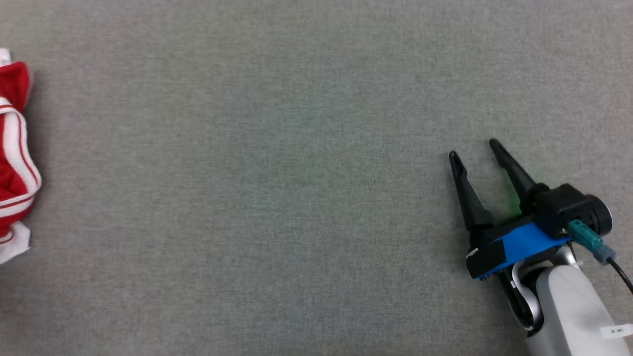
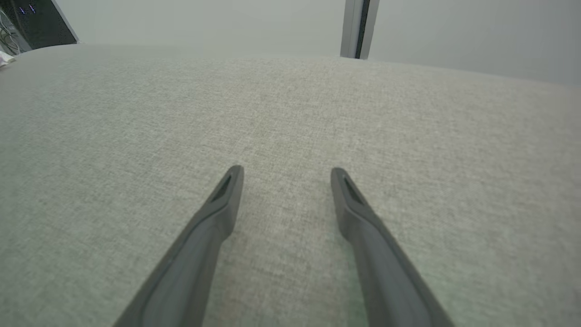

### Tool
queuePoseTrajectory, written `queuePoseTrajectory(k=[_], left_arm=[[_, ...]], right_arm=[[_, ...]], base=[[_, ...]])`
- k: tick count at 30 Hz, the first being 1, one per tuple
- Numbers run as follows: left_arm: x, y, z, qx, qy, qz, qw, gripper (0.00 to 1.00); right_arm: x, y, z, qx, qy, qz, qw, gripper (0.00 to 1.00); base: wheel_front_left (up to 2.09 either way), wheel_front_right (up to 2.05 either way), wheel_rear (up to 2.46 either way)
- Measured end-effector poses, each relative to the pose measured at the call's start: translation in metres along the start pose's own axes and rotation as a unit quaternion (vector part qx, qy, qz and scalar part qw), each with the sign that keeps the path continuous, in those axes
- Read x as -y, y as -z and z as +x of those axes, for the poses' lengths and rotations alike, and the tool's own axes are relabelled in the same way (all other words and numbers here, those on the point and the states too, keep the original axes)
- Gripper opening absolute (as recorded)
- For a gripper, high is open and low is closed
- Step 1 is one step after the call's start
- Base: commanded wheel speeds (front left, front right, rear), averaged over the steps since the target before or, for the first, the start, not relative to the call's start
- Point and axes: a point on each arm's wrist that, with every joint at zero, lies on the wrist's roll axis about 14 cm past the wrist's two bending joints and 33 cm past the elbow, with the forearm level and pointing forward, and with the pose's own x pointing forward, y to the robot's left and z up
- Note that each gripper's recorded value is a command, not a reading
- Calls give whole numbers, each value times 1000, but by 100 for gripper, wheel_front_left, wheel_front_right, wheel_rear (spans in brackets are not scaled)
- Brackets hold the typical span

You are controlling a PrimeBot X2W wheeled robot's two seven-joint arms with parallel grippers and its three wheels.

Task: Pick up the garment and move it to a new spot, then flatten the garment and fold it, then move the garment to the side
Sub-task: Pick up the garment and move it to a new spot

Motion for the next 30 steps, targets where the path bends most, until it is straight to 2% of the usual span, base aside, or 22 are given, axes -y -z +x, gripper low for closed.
queuePoseTrajectory(k=[6, 7, 8, 9, 10, 13, 16, 19, 21, 23, 24, 25, 27, 30], left_arm=[[7, 37, 19, -90, -15, -23, 996, 100], [9, 38, 20, -100, -15, -32, 994, 95], [11, 40, 19, -112, -12, -39, 993, 45], [12, 41, 17, -122, -9, -44, 992, 25], [14, 41, 15, -130, -6, -49, 990, 0], [21, 38, 5, -133, 11, -53, 990, 0], [25, 16, -7, -97, 34, -52, 993, 0], [25, -48, -24, 18, 47, -33, 998, 0], [31, -91, -43, 89, 65, -22, 994, 0], [45, -123, -65, 145, 93, -11, 985, 0], [57, -158, -91, 206, 121, 6, 971, 0], [57, -158, -91, 206, 121, 6, 971, 0], [72, -193, -123, 267, 147, 30, 952, 0], [110, -218, -169, 320, 206, 47, 924, 0]], right_arm=[[13, 4, 3, 4, 16, 1, 1000, 100], [15, 4, 2, 5, 19, 1, 1000, 100], [17, 3, 1, 6, 22, 1, 1000, 100], [17, 2, 0, 8, 24, 2, 1000, 100], [18, 1, -1, 10, 26, 3, 1000, 100], [17, -5, -5, 18, 29, 6, 999, 100], [14, -16, -9, 32, 30, 11, 999, 100], [10, -30, -16, 50, 30, 12, 998, 100], [8, -40, -22, 62, 30, 14, 998, 100], [3, -50, -28, 74, 28, 16, 997, 100], [0, -58, -35, 84, 28, 19, 996, 100], [0, -58, -35, 84, 28, 19, 996, 100], [-2, -65, -44, 93, 30, 21, 995, 100], [-3, -73, -58, 106, 36, 24, 993, 100]], base=[[0, 0, 0], [0, 0, 0], [0, 0, 0], [0, 0, 0], [0, 0, 0], [0, 0, 0], [0, 0, 0], [0, 0, 0], [0, 0, 0], [0, 0, 0], [0, 0, 0], [0, 0, 0], [0, 0, 0], [0, 0, 0]])
